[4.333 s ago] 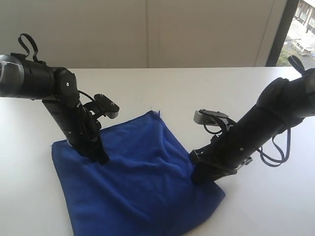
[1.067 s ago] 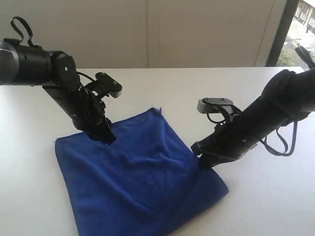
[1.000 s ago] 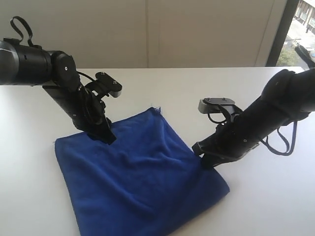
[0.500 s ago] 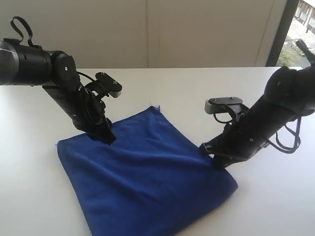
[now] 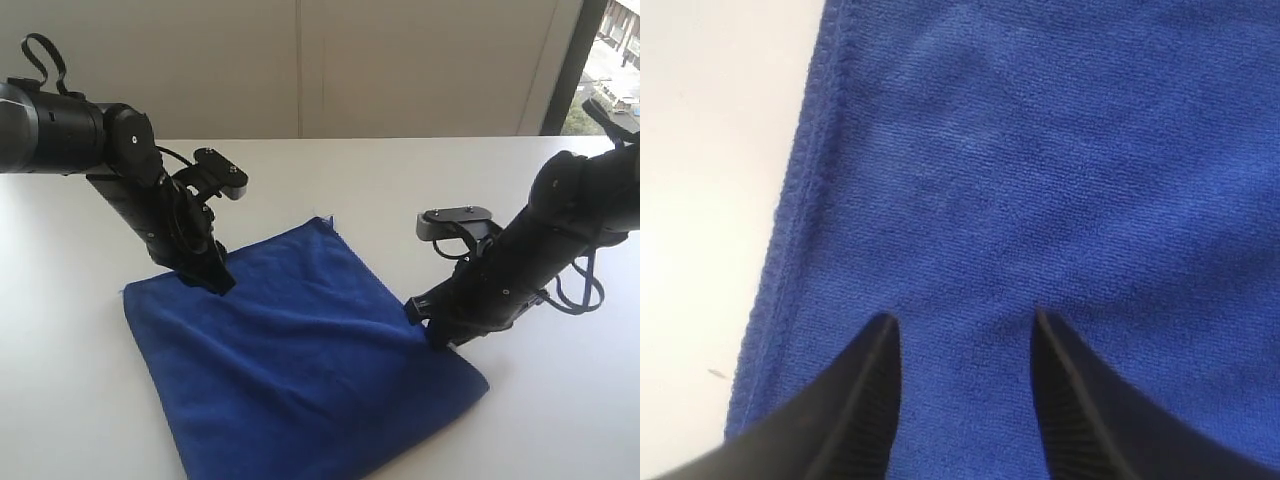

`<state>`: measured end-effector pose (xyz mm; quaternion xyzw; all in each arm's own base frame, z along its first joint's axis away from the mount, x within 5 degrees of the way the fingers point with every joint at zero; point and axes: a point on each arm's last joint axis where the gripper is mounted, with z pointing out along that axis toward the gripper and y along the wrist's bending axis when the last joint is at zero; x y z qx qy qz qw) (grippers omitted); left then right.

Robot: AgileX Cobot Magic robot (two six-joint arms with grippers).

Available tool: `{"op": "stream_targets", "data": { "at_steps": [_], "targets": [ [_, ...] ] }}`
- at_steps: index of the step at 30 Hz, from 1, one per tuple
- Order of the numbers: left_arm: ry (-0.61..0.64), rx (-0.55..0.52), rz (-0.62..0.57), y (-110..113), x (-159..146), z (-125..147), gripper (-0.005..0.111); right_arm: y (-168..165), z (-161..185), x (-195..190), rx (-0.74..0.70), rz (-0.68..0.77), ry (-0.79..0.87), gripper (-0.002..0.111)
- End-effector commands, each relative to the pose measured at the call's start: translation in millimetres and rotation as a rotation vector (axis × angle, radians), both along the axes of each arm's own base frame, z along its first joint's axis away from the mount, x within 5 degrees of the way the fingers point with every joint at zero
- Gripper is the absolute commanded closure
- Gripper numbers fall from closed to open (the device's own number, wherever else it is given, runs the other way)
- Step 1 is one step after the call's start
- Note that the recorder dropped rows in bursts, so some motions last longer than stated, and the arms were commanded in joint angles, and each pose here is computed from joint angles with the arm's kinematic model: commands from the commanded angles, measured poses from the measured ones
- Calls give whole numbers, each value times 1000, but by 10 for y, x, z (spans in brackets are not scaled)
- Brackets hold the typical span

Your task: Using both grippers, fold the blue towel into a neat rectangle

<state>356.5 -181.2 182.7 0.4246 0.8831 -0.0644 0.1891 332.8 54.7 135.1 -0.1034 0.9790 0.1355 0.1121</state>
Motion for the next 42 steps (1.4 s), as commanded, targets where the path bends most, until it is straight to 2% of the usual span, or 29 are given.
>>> {"op": "stream_targets", "data": {
  "at_steps": [1,4,6,8,10,12,13,15,19,24,30,35,42],
  "targets": [
    [26,-6,2,-1,-30,40,59,-53,157,115,-40,-25,-148,57],
    [29,-3,0,1,-33,39,59,-69,442,216,-64,-13,-272,51],
    [38,1,-2,3,-42,36,59,-71,650,284,-59,-17,-343,51],
    [67,11,-9,13,-74,43,59,-76,808,343,-41,-33,-364,57],
    [109,22,-7,30,-126,75,63,-106,937,418,-27,-20,-344,77],
    [134,35,20,62,-173,148,77,-132,968,514,-27,31,-310,104],
    [128,44,32,86,-192,198,87,-146,971,578,-24,58,-288,107],
    [91,27,60,115,-234,314,106,-125,951,699,-21,143,-247,108],
    [69,-67,118,102,-421,410,107,-8,875,975,53,265,-184,108],
    [164,-129,118,-114,-792,115,107,212,681,1237,163,343,-158,108],
    [172,-133,117,-276,-1075,-119,107,591,388,1386,171,425,-130,108],
    [219,-127,144,-254,-1172,-211,107,700,179,1443,165,437,-117,108],
    [274,-126,208,-157,-1317,-396,107,715,-40,1571,158,364,-185,108]
  ]
}}
